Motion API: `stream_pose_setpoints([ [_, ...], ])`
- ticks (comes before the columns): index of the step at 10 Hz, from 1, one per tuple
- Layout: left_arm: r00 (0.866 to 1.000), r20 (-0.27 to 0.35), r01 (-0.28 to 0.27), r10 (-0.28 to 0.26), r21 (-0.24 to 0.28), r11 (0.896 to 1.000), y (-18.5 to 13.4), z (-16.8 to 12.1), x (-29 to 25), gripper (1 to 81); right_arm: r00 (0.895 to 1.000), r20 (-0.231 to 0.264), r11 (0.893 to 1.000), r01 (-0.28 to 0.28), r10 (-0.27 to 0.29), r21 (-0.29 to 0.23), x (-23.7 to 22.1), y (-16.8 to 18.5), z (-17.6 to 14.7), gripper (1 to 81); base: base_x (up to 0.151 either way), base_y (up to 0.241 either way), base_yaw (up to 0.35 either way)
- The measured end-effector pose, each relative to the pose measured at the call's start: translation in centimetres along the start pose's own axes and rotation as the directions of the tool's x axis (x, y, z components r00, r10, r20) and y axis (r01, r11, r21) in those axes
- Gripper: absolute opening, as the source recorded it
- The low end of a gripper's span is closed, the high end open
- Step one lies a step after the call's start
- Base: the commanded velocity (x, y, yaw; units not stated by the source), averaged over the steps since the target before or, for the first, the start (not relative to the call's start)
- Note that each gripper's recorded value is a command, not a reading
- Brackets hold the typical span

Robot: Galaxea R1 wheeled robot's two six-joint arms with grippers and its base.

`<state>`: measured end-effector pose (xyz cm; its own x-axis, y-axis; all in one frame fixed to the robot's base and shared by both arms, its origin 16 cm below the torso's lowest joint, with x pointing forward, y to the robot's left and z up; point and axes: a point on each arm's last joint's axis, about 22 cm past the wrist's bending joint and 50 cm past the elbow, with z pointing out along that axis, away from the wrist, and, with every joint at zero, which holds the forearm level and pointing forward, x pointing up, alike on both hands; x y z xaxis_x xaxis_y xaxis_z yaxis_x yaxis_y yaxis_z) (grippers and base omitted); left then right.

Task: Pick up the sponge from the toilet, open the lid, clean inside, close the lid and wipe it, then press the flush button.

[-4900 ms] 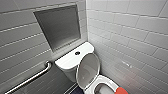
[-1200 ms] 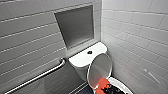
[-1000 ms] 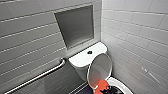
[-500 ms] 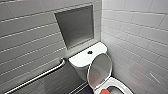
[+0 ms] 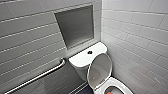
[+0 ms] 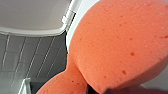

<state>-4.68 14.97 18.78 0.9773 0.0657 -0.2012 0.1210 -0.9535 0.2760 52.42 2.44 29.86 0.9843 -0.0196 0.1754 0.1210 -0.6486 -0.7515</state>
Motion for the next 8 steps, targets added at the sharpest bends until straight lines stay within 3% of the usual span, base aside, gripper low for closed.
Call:
stream_pose_setpoints([
  [3,1.0,0.0,0.0,0.0,0.0,1.0,0.0,0.0,0.0,81.1,0.999,-0.035,0.997,-0.016,0.014,-0.069,-1.6,3.4,-3.3,1.0,0.0,0.0,0.0],
  [8,1.0,0.0,-0.014,0.014,0.0,1.0,0.0,0.0,0.0,81.1,1.0,-0.024,0.994,-0.015,0.012,-0.107,-5.1,5.6,-6.8,1.0,0.0,0.0,0.0],
])
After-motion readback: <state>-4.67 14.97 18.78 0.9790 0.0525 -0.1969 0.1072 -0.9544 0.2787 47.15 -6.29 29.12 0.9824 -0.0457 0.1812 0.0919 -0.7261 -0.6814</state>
